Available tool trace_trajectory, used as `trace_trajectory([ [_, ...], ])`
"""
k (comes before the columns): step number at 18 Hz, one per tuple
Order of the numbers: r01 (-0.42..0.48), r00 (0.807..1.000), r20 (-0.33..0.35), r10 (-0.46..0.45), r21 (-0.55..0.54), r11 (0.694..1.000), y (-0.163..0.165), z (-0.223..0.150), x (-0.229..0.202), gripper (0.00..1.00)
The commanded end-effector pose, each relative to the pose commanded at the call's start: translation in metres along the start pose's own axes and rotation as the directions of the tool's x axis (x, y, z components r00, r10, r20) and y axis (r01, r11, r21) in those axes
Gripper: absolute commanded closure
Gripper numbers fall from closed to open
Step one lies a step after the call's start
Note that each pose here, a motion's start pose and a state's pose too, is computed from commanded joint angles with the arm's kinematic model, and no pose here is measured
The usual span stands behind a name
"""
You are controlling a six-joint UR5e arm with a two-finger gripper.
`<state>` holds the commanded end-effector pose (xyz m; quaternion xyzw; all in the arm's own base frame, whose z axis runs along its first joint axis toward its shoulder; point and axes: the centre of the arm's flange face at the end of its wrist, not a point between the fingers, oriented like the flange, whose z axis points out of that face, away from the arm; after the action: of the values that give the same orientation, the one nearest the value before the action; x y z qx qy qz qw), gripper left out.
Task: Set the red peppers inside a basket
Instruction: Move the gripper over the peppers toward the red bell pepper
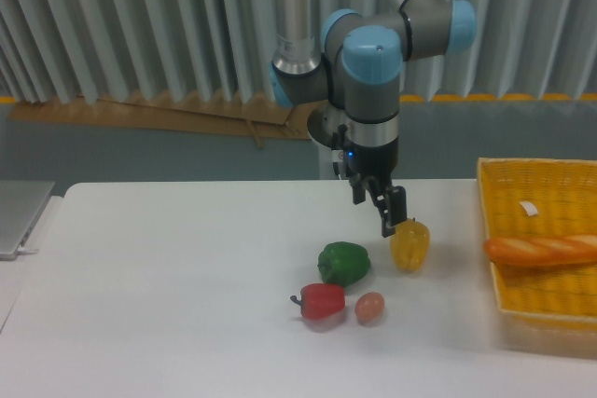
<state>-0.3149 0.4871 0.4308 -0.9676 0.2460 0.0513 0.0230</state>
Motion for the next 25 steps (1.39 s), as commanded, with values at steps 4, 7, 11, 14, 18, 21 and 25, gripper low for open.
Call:
trace_trajectory([
  [4,-0.007,1.0,0.012,0.008,-0.056,0.998,0.001,0.011,-0.006,0.0],
  [7,-0.01,1.0,0.017,0.011,-0.07,0.997,-0.003,0.013,-0.005,0.0],
  [11,-0.001,1.0,0.016,0.002,-0.069,0.998,-0.015,0.018,-0.001,0.0],
  [14,0.002,1.0,0.015,-0.001,-0.071,0.997,-0.015,0.019,0.0,0.0],
  [18,0.054,0.999,0.013,-0.053,-0.096,0.994,-0.048,0.037,0.011,0.0],
  [21,0.118,0.991,0.08,-0.108,-0.129,0.985,-0.082,0.048,0.02,0.0],
  [25,0.129,0.99,0.082,-0.119,-0.133,0.983,-0.086,0.06,0.016,0.0],
])
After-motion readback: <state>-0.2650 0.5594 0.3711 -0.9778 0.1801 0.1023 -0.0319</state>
